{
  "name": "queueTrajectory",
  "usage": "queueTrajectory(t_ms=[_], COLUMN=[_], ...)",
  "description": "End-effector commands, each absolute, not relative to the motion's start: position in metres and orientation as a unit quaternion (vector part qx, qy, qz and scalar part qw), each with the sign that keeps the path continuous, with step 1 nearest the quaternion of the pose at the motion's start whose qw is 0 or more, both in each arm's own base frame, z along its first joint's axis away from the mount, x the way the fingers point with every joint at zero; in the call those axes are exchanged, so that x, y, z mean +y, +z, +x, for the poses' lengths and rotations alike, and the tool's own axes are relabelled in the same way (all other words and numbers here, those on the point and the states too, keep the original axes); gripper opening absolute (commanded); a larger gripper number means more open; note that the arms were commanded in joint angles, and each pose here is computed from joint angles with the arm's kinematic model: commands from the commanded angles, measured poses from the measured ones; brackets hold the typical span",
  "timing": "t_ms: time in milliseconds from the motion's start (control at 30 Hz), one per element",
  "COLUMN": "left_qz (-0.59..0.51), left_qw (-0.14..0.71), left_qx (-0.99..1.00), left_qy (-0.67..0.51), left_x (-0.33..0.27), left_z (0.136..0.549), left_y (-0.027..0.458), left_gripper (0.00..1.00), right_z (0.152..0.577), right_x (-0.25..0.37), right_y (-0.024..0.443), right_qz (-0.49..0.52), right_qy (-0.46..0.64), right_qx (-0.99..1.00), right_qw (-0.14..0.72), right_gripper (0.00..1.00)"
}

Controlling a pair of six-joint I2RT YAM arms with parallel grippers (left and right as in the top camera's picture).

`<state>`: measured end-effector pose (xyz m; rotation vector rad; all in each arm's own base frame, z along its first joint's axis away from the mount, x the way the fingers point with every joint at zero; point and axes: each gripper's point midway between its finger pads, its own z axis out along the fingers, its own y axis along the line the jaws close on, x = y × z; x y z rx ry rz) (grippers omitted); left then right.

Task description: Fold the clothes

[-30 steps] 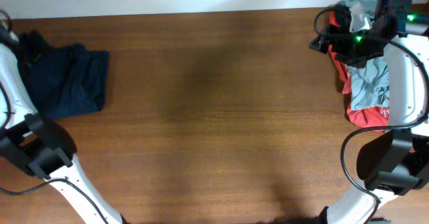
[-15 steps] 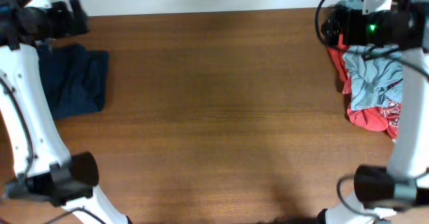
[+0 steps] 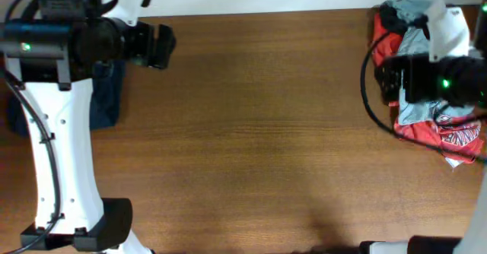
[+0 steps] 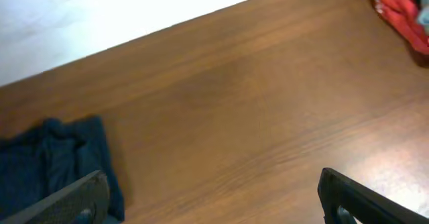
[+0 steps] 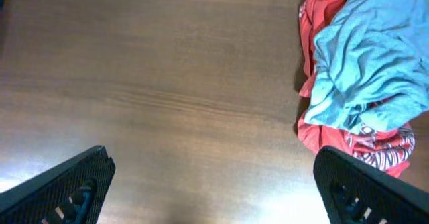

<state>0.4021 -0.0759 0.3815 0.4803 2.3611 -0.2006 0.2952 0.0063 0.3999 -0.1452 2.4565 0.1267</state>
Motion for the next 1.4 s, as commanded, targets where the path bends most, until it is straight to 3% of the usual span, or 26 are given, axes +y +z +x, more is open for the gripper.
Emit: queueTrajectory(t_ms=[0,900,1133,1367], left_qz=[0.211,0.212,0.212,0.212], left_qw=[0.359,0.359,0.359,0.359], left_qx=[0.906,0.906,0.906,0.906], left_qy=[-0.077,-0.078,-0.078,-0.078], left_x=[-0.084,-0.084,-0.085,-0.084], left_z=[0.399,0.399,0.399,0.399], left_y=[0.385,0.385,0.385,0.385], left_gripper=[0.99,0.99,0.99,0.99], right_z=[0.275,0.272,0.266,0.261], right_x=[0.007,0.011,0.023,0.037], right_y=[0.415,0.414,0.431,0.38], right_qz=[-0.063,-0.063,-0.1,-0.133], right_qy=[0.039,0.048,0.046,0.052], right_qx=[0.932,0.932,0.885,0.819], right_qw=[0.354,0.354,0.452,0.556], right_gripper=[0.99,0.99,0.99,0.99])
